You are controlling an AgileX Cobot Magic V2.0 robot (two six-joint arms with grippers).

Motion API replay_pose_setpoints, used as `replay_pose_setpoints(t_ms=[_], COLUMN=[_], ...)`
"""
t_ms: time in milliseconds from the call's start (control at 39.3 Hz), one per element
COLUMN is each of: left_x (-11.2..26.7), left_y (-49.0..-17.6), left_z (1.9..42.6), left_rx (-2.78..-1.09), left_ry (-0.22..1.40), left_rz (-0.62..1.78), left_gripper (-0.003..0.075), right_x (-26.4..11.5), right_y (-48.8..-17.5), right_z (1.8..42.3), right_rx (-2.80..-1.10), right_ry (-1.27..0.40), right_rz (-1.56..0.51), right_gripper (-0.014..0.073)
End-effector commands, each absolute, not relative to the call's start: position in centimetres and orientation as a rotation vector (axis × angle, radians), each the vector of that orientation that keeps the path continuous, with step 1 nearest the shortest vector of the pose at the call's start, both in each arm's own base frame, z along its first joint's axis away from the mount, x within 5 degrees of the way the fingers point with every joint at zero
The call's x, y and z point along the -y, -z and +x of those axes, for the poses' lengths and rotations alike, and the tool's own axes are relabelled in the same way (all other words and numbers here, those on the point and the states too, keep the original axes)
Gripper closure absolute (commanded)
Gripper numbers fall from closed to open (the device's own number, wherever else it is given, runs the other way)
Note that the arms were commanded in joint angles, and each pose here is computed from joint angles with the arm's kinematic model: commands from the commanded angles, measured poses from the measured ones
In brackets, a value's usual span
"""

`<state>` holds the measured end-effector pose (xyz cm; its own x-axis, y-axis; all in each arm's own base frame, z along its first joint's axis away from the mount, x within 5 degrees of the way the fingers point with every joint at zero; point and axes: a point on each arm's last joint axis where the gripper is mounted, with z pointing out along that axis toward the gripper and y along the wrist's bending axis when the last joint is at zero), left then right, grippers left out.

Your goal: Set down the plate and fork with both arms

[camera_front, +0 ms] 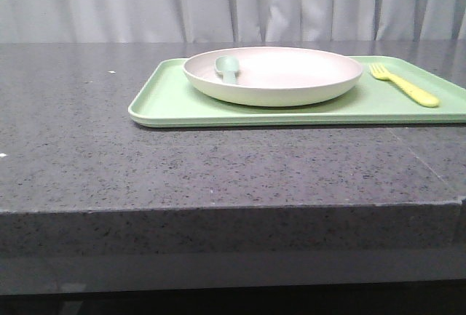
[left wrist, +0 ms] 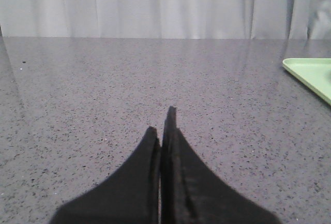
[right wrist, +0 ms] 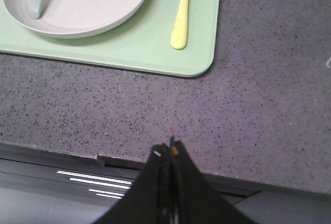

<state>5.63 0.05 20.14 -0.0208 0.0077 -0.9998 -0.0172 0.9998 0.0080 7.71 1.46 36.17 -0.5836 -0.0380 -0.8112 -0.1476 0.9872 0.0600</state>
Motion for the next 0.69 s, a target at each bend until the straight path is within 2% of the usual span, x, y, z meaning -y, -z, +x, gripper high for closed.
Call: replay_pose_setpoints(t_ms=[0,662], left_x=[-0.15,-0.15], left_y=[-20.91,-21.10], left_z=[5.45,5.43], left_rx=[-1.493,-1.471], left_ry=[-0.022,0.025], left_rz=[-0.025,-0.063], left_gripper=[0.0739,0.0739], right_x=[-1.50,-1.50], right_y=[-37.33,-37.33], right_z=[8.04,8.04], right_rx=[-2.112,-2.112], right_ry=[-0.152,-0.152], right_rz=[-0.128,-0.128], right_gripper=[0.0662,0.0662])
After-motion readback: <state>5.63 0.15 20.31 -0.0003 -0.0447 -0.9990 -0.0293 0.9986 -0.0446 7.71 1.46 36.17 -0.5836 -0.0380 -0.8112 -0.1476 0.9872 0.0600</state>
